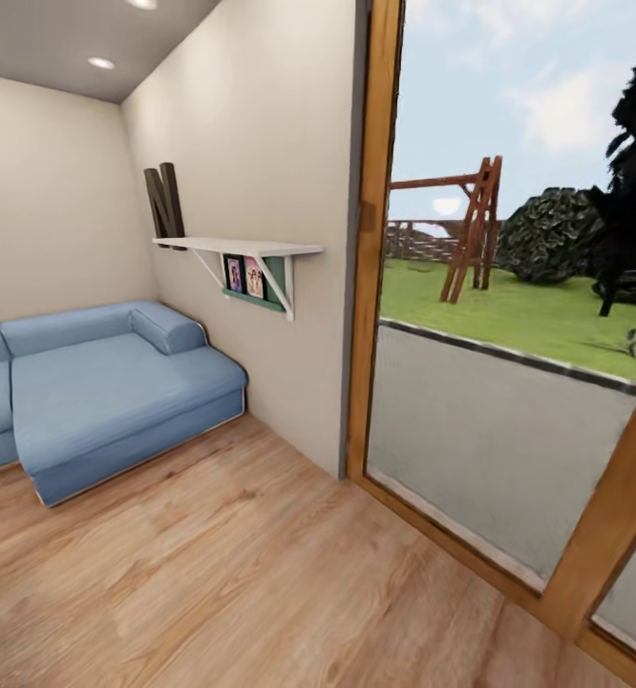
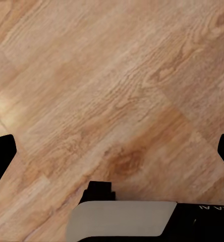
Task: Turn on the radio receiver that's on the table in the living room.
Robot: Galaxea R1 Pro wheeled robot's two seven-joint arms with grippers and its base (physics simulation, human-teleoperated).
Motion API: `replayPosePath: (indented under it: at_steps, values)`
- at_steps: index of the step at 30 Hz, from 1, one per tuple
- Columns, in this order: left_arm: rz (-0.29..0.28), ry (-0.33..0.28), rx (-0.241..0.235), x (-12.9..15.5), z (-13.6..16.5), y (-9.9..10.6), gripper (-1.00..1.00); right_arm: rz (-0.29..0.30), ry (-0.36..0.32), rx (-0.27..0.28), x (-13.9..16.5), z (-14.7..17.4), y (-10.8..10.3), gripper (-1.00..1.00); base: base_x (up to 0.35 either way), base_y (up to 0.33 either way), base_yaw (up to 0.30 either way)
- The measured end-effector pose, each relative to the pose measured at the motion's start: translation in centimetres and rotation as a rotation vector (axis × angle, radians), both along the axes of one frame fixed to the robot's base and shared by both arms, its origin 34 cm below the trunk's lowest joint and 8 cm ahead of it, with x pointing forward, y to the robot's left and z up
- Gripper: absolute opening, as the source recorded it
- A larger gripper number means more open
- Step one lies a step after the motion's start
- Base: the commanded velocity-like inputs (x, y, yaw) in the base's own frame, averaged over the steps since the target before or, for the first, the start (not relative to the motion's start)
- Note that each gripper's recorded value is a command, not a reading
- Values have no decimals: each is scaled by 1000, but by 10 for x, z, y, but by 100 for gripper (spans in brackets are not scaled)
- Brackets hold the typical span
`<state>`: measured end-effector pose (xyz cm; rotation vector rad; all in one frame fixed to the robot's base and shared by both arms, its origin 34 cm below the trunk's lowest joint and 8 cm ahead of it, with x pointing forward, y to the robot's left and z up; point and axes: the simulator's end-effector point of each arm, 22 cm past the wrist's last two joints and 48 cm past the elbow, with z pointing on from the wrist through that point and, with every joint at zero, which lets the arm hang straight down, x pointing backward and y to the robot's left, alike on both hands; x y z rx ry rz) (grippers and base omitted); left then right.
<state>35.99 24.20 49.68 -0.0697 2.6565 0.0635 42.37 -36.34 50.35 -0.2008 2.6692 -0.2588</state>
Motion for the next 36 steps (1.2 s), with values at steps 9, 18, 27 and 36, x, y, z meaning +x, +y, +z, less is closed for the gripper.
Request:
replayPosePath:
  at_steps: [9, 18, 27, 36]
  values:
    - [0, 0, 0, 0, 0, 0, 100, 0, 0, 0, 0, 0, 0, 100, 325, 0, 279]
    - [0, 0, 0, 0, 0, 0, 100, 0, 0, 0, 0, 0, 0, 100, 325, 0, 279]
    - [0, 0, 0, 0, 0, 0, 100, 0, 0, 0, 0, 0, 0, 100, 325, 0, 279]
    - [0, 0, 0, 0, 0, 0, 100, 0, 0, 0, 0, 0, 0, 100, 325, 0, 279]
